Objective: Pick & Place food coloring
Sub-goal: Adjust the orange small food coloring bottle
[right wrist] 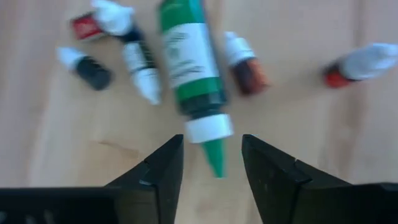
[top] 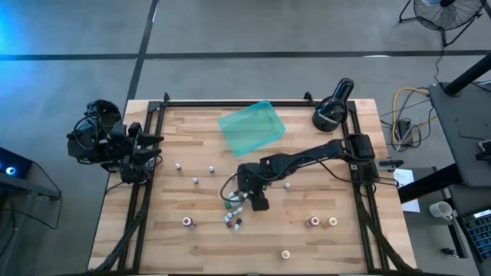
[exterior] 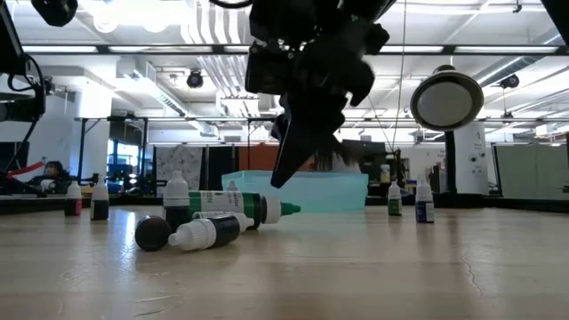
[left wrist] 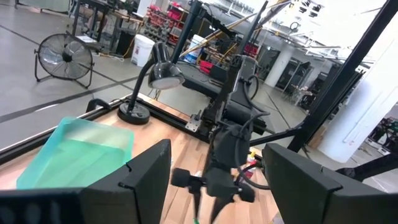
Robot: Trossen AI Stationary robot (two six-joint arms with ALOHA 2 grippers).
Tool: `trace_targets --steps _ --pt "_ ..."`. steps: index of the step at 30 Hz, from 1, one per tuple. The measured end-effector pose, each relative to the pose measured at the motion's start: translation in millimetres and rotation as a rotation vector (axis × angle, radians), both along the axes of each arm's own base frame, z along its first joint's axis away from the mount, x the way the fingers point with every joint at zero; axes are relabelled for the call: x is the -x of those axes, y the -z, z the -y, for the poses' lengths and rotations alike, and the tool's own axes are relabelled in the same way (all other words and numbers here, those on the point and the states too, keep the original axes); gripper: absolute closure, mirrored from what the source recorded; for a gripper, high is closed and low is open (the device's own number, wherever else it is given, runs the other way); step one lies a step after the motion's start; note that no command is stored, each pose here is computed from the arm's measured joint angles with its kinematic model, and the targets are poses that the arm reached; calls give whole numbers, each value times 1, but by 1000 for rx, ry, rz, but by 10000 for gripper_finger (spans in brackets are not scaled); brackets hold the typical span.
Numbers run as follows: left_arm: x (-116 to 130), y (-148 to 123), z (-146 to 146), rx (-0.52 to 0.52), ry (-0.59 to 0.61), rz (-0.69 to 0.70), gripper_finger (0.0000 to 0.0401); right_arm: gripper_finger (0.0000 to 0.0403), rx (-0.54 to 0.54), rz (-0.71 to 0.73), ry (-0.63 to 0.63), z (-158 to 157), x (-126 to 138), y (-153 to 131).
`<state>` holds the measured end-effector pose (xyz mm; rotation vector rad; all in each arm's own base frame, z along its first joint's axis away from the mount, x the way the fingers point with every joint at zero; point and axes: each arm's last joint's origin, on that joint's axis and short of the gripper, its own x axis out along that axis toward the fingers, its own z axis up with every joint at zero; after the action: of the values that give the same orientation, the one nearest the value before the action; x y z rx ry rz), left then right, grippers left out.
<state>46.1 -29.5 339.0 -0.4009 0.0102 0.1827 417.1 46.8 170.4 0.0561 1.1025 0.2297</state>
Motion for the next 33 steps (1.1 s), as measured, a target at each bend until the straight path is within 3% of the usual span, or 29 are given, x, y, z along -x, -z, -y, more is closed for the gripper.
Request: trace_targets --steps 14,20,33 --pt "0 0 0 6 -1 1 176 182 55 56 -113 -9 -1 10" --pt "0 0 0 10 -1 2 176 181 45 24 -90 -11 -6 31" --pt "0 0 0 29 -2 5 176 209 77 17 -96 -10 -5 32"
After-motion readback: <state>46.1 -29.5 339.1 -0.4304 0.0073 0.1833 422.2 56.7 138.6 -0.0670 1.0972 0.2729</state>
